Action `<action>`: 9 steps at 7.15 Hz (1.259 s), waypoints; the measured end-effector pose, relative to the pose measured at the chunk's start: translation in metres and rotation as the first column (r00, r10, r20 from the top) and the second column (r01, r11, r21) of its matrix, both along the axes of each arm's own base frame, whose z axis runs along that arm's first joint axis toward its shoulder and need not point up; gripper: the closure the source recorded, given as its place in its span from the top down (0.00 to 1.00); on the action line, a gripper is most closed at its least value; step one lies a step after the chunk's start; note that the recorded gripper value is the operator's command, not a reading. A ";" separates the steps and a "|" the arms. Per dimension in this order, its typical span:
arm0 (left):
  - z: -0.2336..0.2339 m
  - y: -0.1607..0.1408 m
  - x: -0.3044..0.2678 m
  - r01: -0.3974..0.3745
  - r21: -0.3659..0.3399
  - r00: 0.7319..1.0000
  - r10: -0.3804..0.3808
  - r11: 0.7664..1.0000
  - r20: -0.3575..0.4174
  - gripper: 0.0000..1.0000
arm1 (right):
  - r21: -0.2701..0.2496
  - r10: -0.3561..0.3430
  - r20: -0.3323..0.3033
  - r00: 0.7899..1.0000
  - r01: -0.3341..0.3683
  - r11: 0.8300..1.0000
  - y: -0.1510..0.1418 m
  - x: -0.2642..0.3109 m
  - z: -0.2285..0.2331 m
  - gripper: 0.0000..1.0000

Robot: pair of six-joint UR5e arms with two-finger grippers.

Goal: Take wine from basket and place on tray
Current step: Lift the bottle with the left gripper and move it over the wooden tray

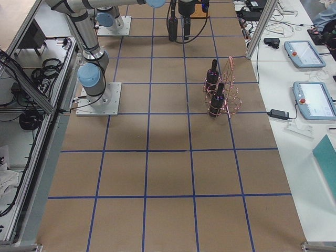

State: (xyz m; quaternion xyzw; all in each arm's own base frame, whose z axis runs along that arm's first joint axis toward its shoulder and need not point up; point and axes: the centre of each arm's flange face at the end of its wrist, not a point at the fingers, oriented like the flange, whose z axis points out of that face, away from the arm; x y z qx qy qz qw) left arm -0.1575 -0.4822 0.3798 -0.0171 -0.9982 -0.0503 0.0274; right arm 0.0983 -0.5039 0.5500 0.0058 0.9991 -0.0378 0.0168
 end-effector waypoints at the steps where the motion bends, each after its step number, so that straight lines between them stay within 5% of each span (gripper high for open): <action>1: 0.000 -0.001 0.000 0.000 -0.002 1.000 0.000 1.000 0.000 0.50 | 0.000 0.000 0.000 1.000 0.000 1.000 0.000 0.000 0.000 1.00; 3: 0.000 -0.003 0.000 0.000 -0.009 1.000 0.000 1.000 0.000 0.49 | 0.000 0.001 0.000 1.000 -0.001 1.000 0.000 0.000 0.000 1.00; 4: 0.000 -0.004 0.000 0.000 -0.011 1.000 0.000 1.000 -0.001 0.38 | 0.001 0.001 -0.001 1.000 -0.001 1.000 0.000 0.000 0.000 1.00; 5: 0.000 -0.004 0.000 0.000 -0.012 1.000 0.000 1.000 -0.003 0.00 | 0.001 0.001 -0.003 1.000 -0.001 1.000 0.000 0.000 0.000 1.00; 9: 0.004 -0.005 0.002 0.004 -0.013 1.000 -0.004 1.000 -0.003 0.00 | 0.003 0.000 -0.003 1.000 0.000 1.000 0.000 0.000 -0.001 1.00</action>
